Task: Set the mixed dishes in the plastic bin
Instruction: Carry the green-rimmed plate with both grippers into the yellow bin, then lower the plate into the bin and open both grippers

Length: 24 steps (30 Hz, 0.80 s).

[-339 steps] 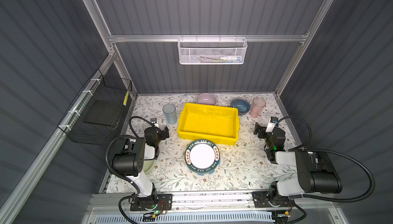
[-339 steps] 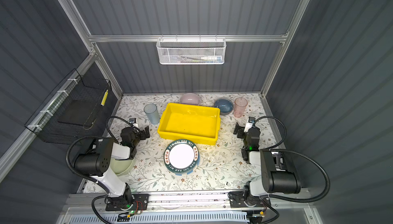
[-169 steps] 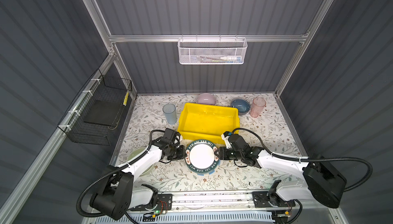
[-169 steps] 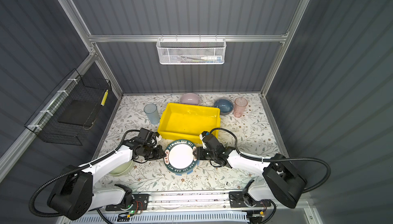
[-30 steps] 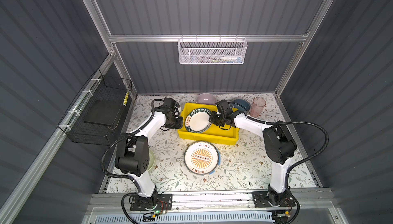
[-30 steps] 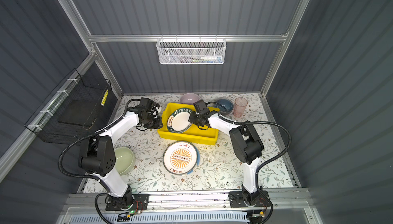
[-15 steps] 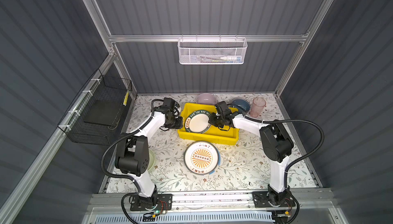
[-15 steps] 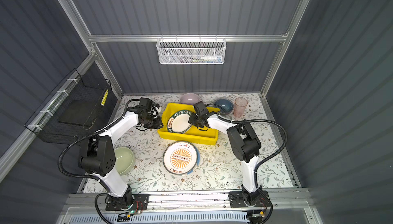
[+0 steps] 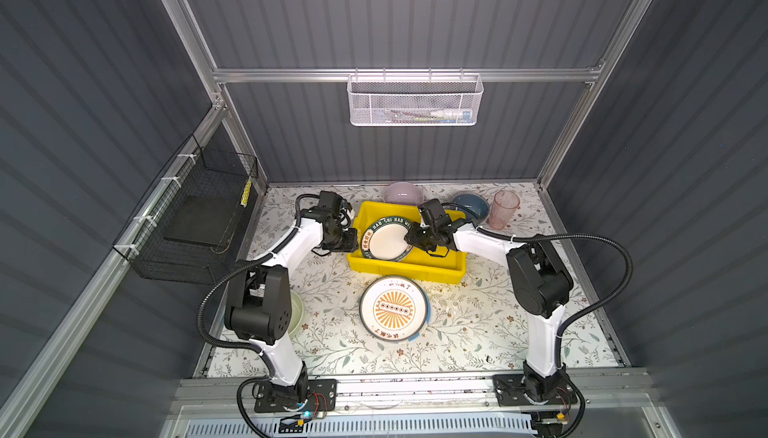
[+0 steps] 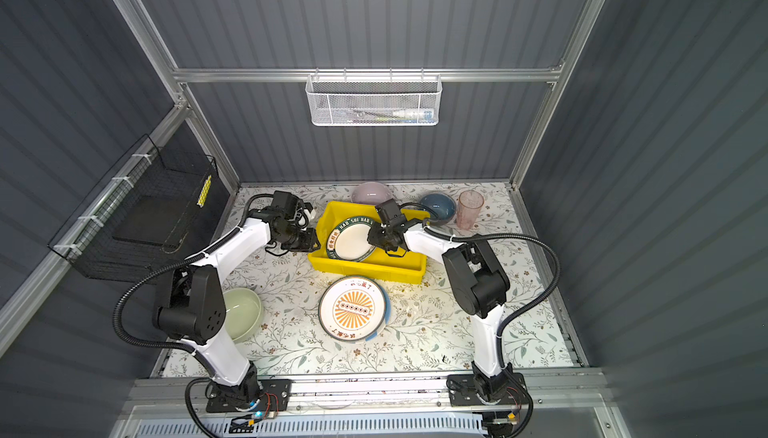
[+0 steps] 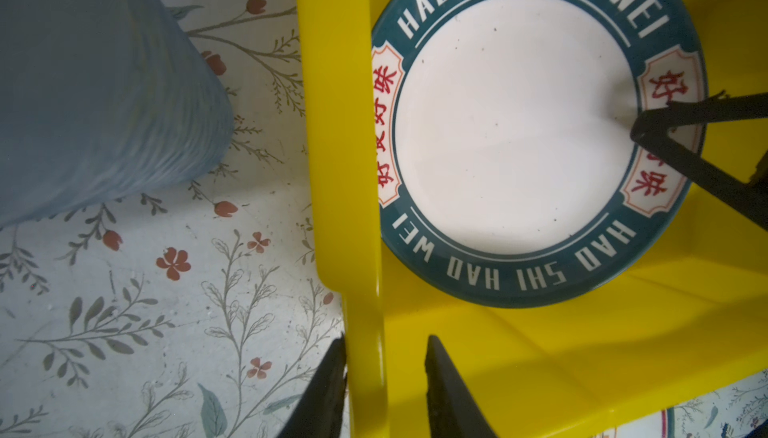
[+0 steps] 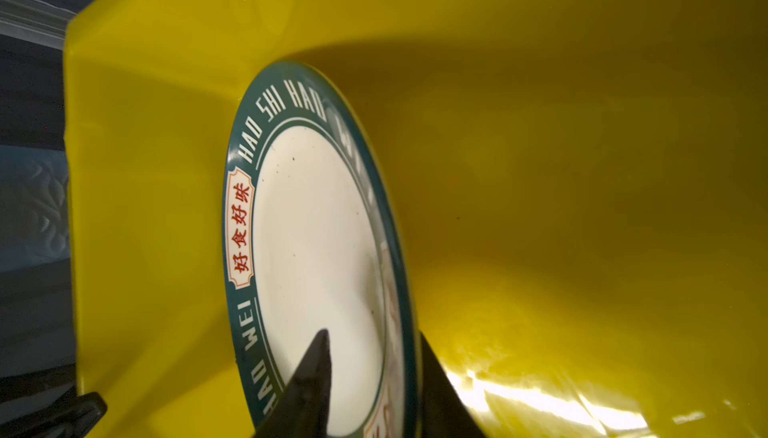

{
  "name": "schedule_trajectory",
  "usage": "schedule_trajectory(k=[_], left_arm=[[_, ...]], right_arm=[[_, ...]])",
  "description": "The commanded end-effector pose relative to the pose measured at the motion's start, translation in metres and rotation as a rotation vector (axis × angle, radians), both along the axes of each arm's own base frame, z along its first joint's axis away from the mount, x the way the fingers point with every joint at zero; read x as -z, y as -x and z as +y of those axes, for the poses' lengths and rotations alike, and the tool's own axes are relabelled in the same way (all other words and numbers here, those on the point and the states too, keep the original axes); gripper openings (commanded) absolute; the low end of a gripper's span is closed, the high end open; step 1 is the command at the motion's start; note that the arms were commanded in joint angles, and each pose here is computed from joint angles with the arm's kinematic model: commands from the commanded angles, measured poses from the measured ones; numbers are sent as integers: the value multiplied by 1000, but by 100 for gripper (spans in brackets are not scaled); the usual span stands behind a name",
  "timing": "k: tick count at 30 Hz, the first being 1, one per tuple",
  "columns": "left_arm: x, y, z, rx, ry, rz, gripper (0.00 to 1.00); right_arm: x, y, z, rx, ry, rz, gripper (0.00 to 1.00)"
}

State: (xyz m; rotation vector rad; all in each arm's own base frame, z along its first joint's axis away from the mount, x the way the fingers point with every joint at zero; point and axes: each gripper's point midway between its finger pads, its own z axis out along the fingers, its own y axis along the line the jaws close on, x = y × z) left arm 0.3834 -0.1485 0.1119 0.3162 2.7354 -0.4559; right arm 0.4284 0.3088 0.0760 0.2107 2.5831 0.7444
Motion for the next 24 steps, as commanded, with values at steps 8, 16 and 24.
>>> schedule_trajectory(k=[8,16,24], left_arm=[[-26,9,-12,46,85,-65,34],[-32,13,-11,38,89,-86,36],[-49,34,-15,50,149,-84,42]], right_arm=[[8,3,-3,-33,80,-12,45],[18,8,-9,-37,109,-1,50],[24,11,-15,-36,147,11,56]])
